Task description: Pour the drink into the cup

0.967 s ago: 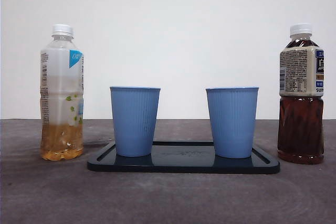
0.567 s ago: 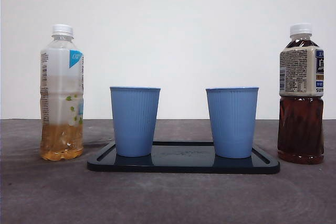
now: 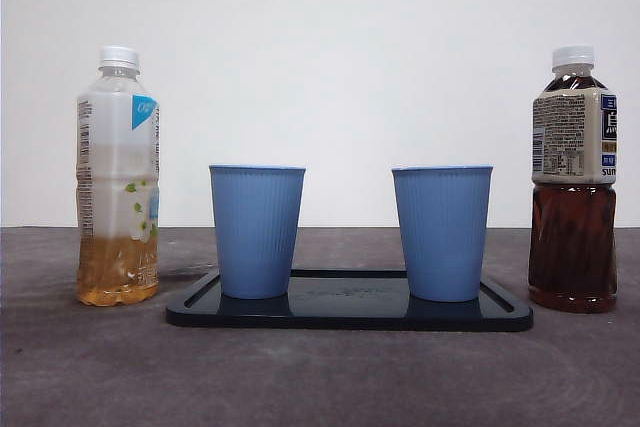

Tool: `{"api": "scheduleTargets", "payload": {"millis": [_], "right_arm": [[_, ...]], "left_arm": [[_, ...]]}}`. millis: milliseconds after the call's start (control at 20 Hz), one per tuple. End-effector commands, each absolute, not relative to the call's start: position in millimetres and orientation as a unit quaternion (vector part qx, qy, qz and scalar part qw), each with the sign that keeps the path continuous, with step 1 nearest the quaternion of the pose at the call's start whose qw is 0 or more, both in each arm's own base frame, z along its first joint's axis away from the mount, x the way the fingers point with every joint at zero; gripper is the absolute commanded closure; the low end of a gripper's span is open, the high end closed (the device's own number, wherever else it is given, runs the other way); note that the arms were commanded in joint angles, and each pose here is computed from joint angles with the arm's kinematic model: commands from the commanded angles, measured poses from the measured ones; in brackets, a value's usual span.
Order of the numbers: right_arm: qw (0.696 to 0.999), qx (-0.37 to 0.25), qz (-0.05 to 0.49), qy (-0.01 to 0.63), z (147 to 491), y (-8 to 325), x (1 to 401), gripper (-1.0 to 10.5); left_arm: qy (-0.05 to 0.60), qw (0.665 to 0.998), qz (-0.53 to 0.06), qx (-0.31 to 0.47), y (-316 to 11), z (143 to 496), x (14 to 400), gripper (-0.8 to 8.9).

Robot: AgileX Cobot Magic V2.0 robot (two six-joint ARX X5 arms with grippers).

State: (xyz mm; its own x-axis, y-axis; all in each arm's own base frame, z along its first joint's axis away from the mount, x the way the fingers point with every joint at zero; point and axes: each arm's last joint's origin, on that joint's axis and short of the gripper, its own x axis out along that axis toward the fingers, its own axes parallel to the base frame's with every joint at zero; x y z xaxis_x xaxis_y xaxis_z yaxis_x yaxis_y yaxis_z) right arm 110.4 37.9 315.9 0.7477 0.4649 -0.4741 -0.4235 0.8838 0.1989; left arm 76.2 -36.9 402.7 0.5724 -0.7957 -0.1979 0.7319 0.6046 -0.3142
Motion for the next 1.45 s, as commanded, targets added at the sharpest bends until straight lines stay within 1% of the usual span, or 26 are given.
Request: {"api": "scheduleTargets", "payload": {"millis": [50,200,300,450,750,950,1200,1250,1300,1450], "right_arm": [[0.946,0.058,0.218,0.235,298,41,124,4.0],[0.959,0.095,0.163,0.212,259,44,146,4.0],[0.963,0.110,0.158,0.190,241,46,155,4.0],[0.972,0.101,0.120,0.178,219,47,167,4.0],[0.977,0.095,0.116,0.153,198,53,190,4.0],[0.977,0.086,0.117,0.156,185,57,205,4.0],[0.977,0.080,0.101,0.169,168,59,217,4.1],[0.977,0.080,0.100,0.170,166,60,219,4.2],[0.977,0.079,0.098,0.170,164,60,220,4.5],[0.979,0.077,0.091,0.167,158,61,225,6.1]], "left_arm": [[0.153,0.881,-0.437,-0.094,-37,408,76,2.83],[0.153,0.881,-0.437,-0.094,-37,408,76,2.83],[0.153,0.881,-0.437,-0.094,-37,408,76,2.83],[0.153,0.881,-0.437,-0.094,-37,408,76,2.83],[0.152,0.881,-0.437,-0.094,-37,408,76,2.83],[0.152,0.881,-0.437,-0.093,-37,408,76,2.83],[0.149,0.882,-0.438,-0.093,-37,408,76,2.83],[0.149,0.882,-0.438,-0.093,-37,408,76,2.83],[0.149,0.882,-0.438,-0.093,-37,408,76,2.83],[0.149,0.882,-0.438,-0.093,-37,408,76,2.83]]}}
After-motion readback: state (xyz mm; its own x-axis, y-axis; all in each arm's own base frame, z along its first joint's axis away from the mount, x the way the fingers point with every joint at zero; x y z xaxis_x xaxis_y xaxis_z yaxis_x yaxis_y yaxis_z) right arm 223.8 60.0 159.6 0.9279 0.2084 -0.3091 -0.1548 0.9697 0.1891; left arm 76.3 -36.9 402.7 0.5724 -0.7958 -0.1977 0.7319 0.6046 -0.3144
